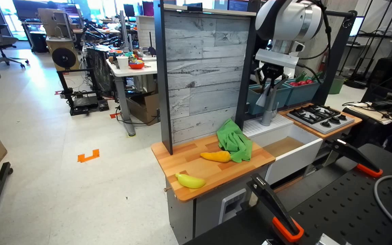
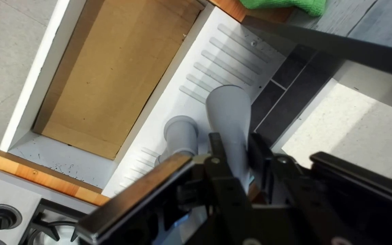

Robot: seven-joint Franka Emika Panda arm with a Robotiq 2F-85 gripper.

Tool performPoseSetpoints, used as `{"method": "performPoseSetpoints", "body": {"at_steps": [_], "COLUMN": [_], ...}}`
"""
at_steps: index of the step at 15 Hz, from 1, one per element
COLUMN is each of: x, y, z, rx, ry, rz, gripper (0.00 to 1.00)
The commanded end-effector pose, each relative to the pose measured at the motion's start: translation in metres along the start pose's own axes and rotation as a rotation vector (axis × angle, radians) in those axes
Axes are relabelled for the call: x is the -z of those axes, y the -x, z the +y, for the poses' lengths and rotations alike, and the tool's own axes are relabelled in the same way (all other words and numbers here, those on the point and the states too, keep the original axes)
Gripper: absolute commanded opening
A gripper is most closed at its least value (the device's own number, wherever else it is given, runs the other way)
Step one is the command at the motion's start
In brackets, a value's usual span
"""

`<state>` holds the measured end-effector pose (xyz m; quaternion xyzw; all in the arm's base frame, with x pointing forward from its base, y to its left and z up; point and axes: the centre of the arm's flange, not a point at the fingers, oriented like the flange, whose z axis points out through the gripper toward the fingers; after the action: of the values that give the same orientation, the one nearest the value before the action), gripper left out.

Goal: Move the tap nozzle to the right

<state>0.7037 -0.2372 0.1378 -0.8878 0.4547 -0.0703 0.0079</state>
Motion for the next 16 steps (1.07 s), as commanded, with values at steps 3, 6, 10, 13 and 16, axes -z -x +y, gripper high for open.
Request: {"method": "performPoseSetpoints", "body": {"at_steps": [3, 6, 10, 13, 16], "x": [-0.01, -0.012, -0.016, -0.016, -0.015], "y": [-0.019, -0.026, -0.038, -0.047, -0.056], "z": [0.017, 0.028, 0.045, 0.057, 0.072], "rx": [0.024, 0.043, 0.077, 0.106, 0.121], "ry": [0.034, 0.036, 0.042, 0.042, 0.037], "rz": [0.012, -0.003, -0.037, -0.073, -0.098], "gripper": [0.06, 0.06, 0.06, 0.06, 0.06]}}
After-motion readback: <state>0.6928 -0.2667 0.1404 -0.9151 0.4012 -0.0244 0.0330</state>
